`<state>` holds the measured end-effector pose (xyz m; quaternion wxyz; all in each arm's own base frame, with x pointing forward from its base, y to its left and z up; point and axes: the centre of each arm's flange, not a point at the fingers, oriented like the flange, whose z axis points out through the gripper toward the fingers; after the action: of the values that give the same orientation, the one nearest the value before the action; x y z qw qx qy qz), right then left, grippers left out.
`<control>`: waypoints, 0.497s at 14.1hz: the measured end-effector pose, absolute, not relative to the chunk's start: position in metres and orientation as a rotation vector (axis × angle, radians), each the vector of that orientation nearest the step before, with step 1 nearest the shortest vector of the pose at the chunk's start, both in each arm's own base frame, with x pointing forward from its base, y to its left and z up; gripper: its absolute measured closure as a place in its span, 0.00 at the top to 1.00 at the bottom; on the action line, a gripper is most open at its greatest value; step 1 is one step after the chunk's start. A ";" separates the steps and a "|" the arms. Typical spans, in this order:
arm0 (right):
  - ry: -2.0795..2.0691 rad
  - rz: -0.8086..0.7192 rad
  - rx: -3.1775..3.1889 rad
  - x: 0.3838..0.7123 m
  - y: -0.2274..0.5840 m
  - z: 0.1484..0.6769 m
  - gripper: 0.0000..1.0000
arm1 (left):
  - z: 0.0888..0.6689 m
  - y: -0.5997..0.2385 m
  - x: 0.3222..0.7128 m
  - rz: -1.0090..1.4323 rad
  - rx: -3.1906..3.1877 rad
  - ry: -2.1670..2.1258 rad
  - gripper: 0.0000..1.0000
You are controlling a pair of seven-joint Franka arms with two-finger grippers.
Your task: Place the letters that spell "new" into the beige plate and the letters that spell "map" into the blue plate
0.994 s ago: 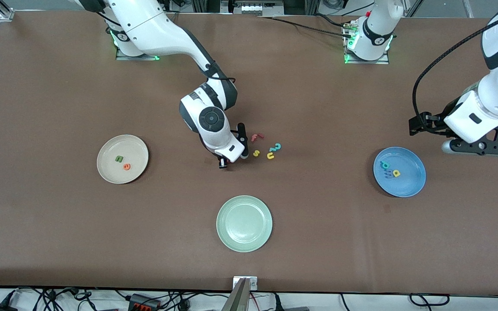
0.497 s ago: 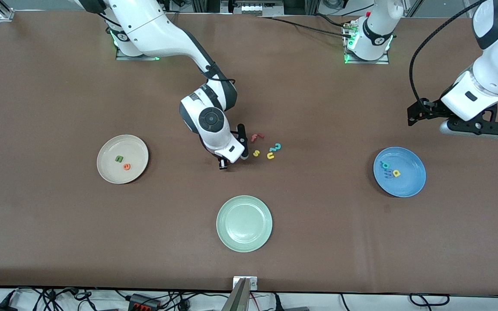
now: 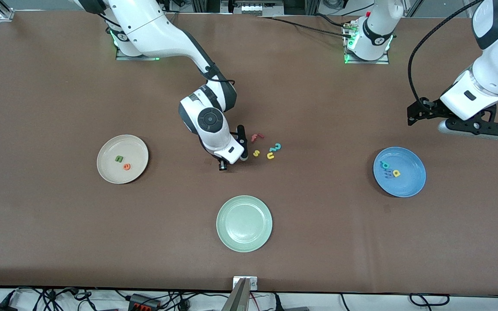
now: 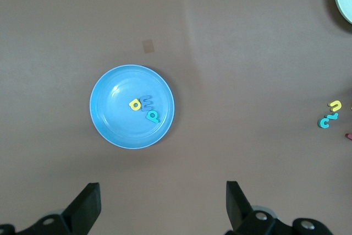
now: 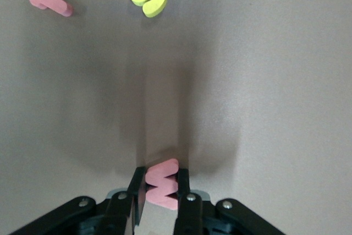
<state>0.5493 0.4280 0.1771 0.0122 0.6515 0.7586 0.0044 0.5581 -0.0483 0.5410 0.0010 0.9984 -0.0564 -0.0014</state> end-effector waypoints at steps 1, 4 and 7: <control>2.364 0.014 2.033 0.549 0.428 0.177 0.26 | 0.541 -0.048 0.558 -0.006 3.135 -0.176 1.00; 2.323 0.011 2.072 0.555 0.421 0.178 0.26 | 0.539 -0.045 0.559 -0.012 3.135 -0.170 1.00; 2.191 -0.124 2.218 0.577 0.376 0.185 0.26 | 0.538 -0.045 0.559 -0.015 3.135 -0.170 1.00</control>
<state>0.5771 0.3763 0.1849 0.0108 0.7107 0.7023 -0.0396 0.5591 -0.0453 0.5381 0.0011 0.9985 -0.0540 -0.0046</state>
